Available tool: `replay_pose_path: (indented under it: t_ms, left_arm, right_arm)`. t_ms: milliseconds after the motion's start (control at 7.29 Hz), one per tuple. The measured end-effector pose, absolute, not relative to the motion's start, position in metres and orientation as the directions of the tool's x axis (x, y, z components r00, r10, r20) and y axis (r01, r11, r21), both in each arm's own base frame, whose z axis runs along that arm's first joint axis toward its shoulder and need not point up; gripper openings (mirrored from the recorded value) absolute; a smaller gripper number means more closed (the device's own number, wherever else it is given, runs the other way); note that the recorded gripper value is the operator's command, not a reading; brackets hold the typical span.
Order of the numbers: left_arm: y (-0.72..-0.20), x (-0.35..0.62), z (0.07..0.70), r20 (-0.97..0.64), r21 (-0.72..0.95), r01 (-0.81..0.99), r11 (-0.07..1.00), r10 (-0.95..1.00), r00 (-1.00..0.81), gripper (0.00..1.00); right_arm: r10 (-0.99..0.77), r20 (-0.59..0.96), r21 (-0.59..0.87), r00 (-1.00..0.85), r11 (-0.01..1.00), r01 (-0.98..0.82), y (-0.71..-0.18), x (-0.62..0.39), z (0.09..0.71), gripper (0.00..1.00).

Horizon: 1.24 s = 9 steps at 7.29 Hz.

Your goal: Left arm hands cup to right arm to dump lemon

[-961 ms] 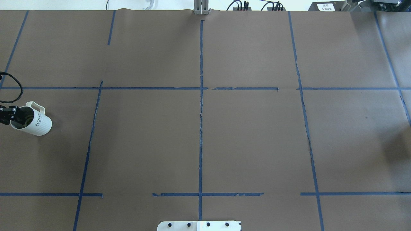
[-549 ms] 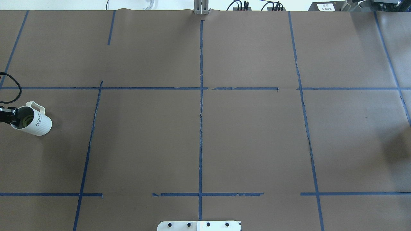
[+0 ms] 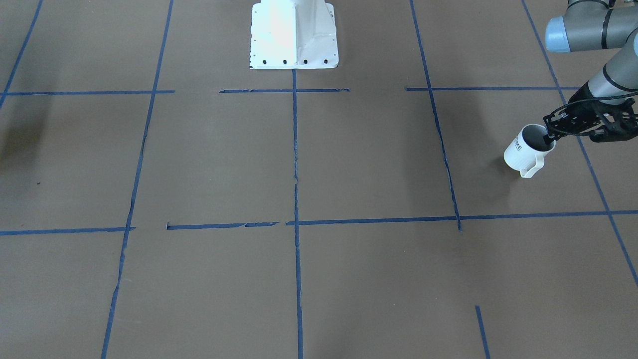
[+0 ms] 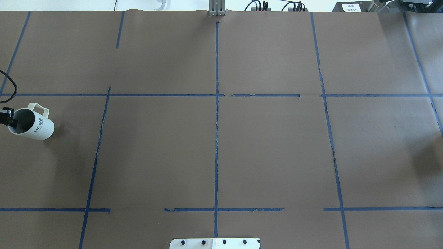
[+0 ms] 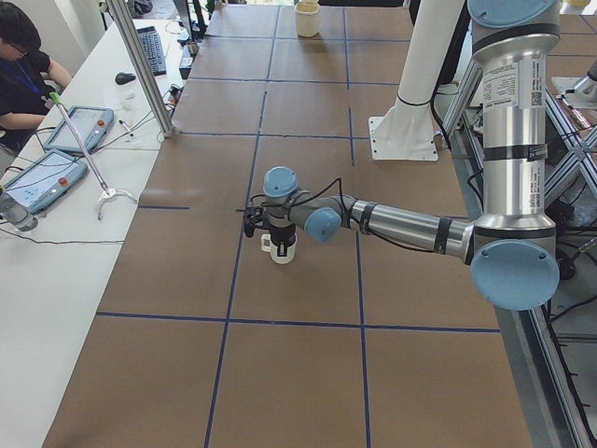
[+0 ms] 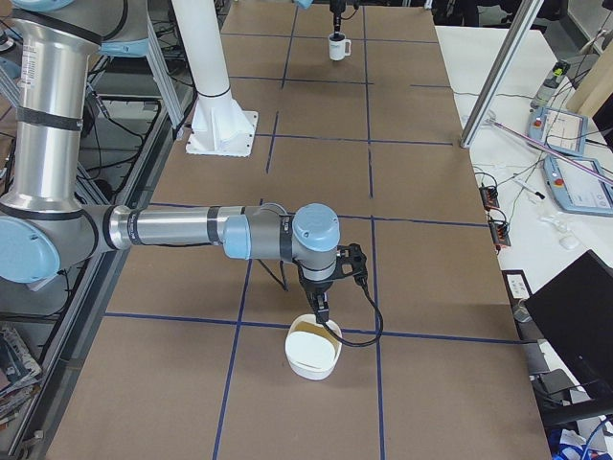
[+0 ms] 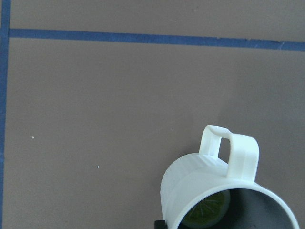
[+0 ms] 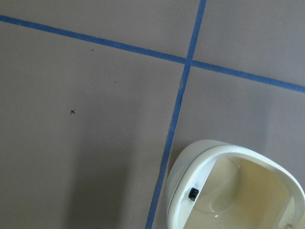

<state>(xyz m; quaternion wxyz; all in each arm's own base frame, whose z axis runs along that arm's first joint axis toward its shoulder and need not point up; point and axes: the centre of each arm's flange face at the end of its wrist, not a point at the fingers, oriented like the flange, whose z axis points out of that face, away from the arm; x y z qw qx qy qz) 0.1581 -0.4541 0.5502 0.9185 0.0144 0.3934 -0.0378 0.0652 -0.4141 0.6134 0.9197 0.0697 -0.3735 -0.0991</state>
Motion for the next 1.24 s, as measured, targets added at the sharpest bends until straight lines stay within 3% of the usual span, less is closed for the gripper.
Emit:
replay_pose_path:
  t_ms: [549,1235]
  left_arm:
    - [-0.501,0.172,0.444,-0.706,-0.054,0.108,0.993,-0.115,0.698,0.01]
    - [-0.516,0.257,0.303,-0.698,-0.266,0.261,0.928,-0.372,0.612,0.01]
  right_arm:
    - [-0.518,0.598,0.493,0.612,0.839,0.228,-0.454,0.007,0.565,1.00]
    - [-0.691,0.594,0.653,0.413,0.713,0.254,-0.516,-0.147,0.431,0.98]
